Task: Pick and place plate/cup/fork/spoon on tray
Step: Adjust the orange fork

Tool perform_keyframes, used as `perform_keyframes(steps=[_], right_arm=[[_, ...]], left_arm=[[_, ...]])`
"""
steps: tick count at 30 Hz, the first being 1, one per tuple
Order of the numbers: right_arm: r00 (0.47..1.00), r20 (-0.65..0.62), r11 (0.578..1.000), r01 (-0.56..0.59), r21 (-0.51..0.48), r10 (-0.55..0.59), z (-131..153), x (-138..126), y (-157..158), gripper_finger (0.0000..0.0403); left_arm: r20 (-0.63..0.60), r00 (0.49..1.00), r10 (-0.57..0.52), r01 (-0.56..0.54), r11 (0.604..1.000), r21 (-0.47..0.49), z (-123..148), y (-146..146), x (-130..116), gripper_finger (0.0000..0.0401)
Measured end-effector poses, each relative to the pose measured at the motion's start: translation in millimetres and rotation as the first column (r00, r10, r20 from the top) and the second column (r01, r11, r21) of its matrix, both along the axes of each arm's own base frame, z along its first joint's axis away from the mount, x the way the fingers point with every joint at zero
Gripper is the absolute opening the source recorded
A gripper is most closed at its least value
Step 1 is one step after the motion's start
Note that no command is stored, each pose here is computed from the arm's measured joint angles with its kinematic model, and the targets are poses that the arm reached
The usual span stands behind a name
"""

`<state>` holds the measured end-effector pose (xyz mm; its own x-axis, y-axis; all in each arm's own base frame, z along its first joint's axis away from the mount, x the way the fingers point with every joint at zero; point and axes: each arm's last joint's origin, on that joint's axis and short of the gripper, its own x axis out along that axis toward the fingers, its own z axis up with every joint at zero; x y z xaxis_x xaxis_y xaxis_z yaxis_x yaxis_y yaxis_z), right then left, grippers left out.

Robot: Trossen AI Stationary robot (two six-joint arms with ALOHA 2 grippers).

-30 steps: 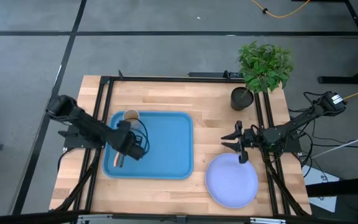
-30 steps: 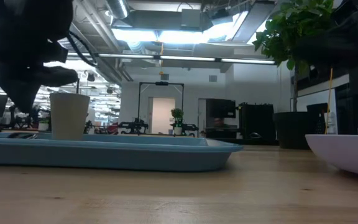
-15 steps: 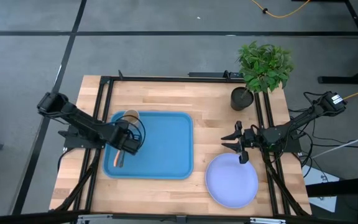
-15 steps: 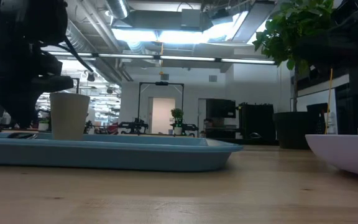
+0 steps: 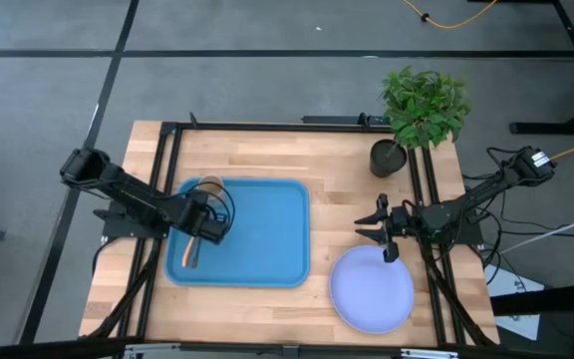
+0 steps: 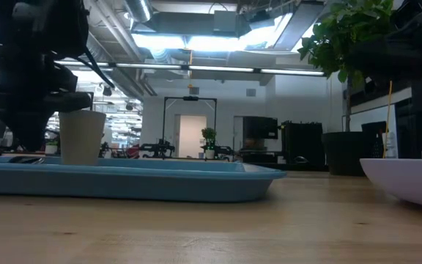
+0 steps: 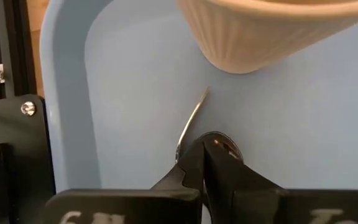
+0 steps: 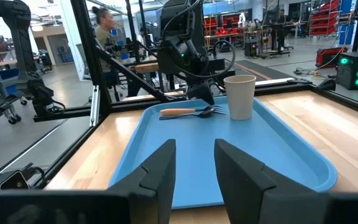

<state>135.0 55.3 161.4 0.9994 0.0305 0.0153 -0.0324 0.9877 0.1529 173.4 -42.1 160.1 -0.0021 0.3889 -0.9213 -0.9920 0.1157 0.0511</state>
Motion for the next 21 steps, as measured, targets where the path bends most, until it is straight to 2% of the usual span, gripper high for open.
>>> perform_keyframes(steps=[21], right_arm=[[1.0,0.0,1.0,0.0,-0.001,0.0,0.0,0.0,0.0,0.0115]], left_arm=[[0.009,1.0,-0.016,0.017,0.999,-0.028,-0.8,-1.2,1.9,0.0]])
